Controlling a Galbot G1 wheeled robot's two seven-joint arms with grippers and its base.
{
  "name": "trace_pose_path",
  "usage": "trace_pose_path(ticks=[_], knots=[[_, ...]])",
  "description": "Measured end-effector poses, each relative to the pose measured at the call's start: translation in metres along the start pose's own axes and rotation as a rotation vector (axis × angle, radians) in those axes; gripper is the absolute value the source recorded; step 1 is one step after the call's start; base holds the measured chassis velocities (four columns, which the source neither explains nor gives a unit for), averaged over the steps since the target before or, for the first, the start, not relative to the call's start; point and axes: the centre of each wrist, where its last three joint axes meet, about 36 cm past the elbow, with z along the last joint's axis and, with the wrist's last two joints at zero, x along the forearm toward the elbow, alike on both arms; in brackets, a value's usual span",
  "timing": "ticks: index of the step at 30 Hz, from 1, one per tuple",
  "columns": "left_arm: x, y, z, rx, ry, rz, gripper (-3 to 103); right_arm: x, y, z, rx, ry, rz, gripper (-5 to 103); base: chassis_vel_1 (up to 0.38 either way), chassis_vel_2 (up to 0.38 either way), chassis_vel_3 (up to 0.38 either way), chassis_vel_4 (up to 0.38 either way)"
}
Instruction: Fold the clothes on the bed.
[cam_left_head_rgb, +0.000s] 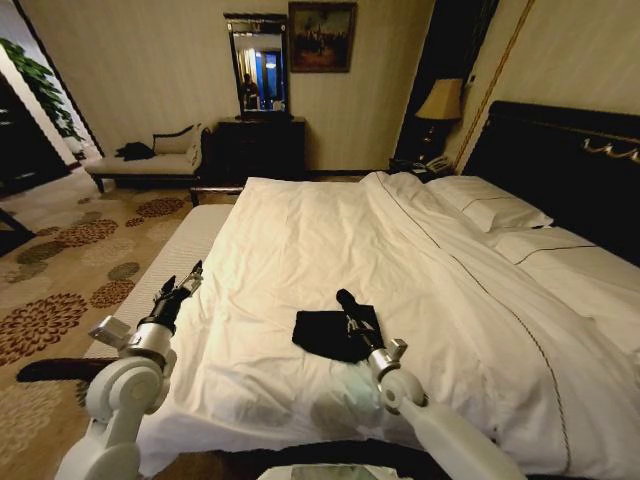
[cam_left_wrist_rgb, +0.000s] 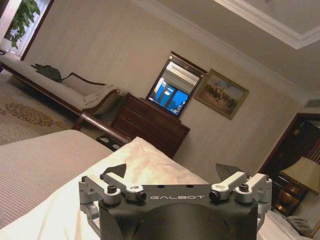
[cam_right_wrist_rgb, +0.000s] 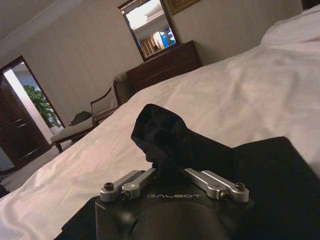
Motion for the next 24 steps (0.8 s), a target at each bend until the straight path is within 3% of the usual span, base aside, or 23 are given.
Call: trace_pose_path(ticks=[14,24], knots=[[0.006,-0.007,-0.007,0.020,-0.030,0.008,100,-0.017,0.045,0.034,-0.048,0.054,-0.051,4,0.000,0.000,0.000,0.000],[0.007,-0.006,-0.009,0.020,-0.034,0.007,100,-0.019,0.058,0.035,-0.032,0.052,-0.065,4,0.000,0.000,0.000,0.000]])
